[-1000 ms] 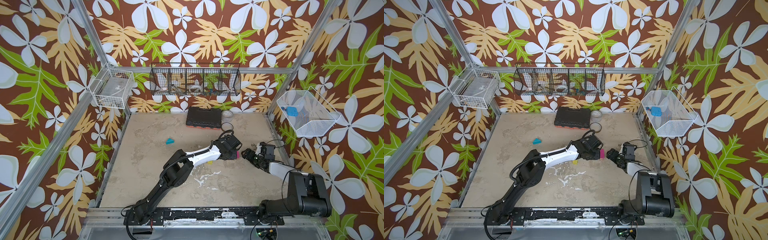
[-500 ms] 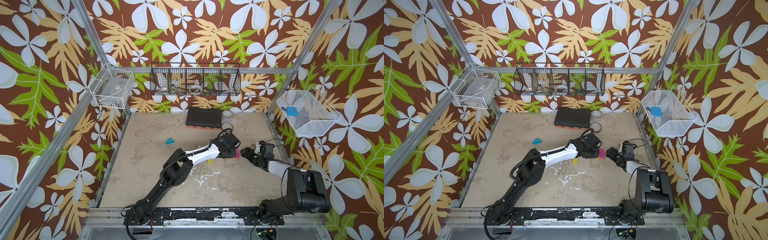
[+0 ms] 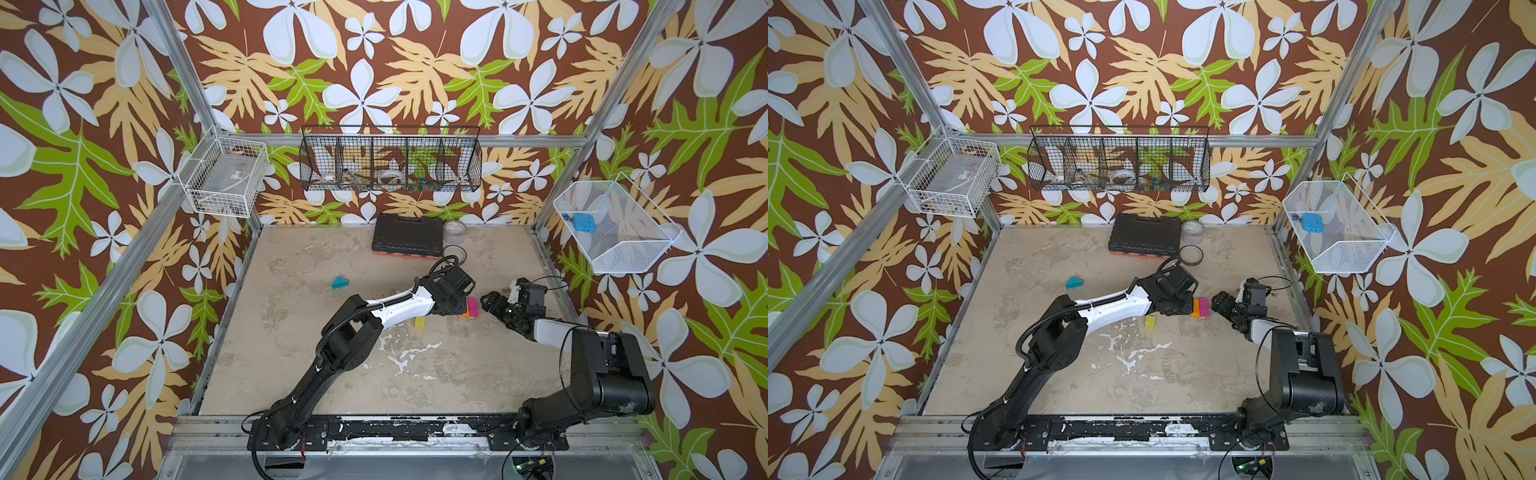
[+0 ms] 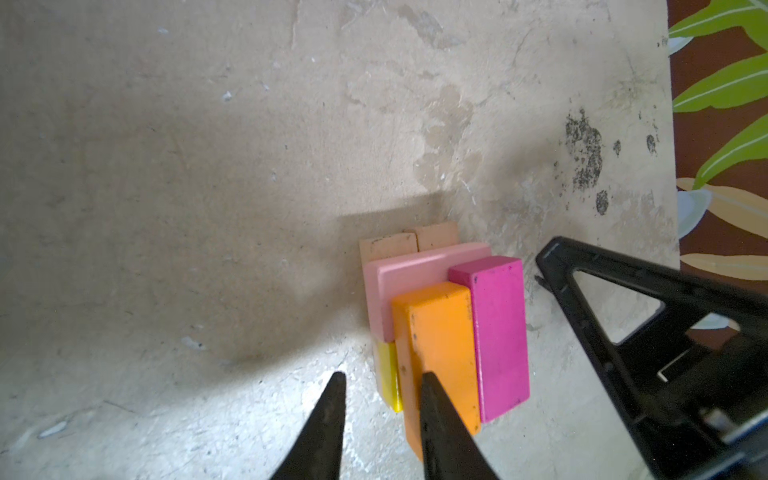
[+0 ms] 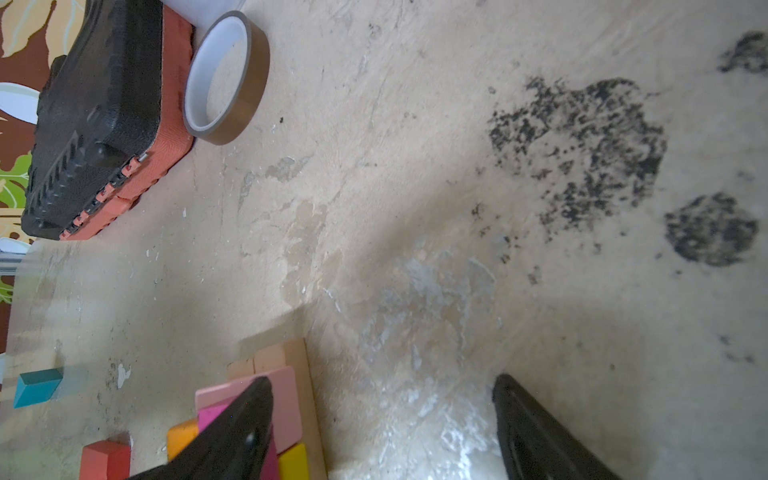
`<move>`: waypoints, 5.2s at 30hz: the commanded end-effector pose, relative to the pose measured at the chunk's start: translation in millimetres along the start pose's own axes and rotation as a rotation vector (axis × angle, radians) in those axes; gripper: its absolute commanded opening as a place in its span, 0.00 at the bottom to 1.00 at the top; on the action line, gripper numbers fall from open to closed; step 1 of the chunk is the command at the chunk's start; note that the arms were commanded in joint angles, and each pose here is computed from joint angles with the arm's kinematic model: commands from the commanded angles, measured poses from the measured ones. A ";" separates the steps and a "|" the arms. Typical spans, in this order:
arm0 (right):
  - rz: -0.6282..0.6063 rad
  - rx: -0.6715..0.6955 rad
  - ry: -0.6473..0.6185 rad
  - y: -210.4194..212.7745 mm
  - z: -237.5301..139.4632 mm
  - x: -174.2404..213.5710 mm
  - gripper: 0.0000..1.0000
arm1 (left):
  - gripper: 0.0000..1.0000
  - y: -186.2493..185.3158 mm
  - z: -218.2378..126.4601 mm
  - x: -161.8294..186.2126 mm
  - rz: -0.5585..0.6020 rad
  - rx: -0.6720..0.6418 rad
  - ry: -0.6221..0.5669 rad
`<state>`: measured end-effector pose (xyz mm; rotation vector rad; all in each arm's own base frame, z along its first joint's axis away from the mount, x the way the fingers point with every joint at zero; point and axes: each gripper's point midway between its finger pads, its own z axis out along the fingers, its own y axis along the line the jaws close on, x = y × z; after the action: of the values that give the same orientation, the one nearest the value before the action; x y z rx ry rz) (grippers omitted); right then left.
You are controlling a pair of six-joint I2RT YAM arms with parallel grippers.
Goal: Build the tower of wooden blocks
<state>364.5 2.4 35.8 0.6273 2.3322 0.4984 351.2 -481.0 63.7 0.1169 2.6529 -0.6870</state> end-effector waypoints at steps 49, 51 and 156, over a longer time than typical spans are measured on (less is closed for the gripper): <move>-0.005 0.057 0.142 -9.9 -1.8 36.4 0.21 | 0.48 -18.3 -19.9 1.3 0.010 0.160 -0.025; -0.011 0.045 0.146 -7.9 0.0 36.1 0.21 | 0.48 -17.9 -18.4 0.1 0.008 0.159 -0.024; -0.123 -0.022 0.093 33.5 3.5 4.5 0.43 | 0.46 -19.8 -9.5 -5.6 0.004 0.201 -0.028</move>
<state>369.9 31.0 45.8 0.4822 2.4377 0.5072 344.7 -494.4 81.8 0.1881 2.5577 -0.9596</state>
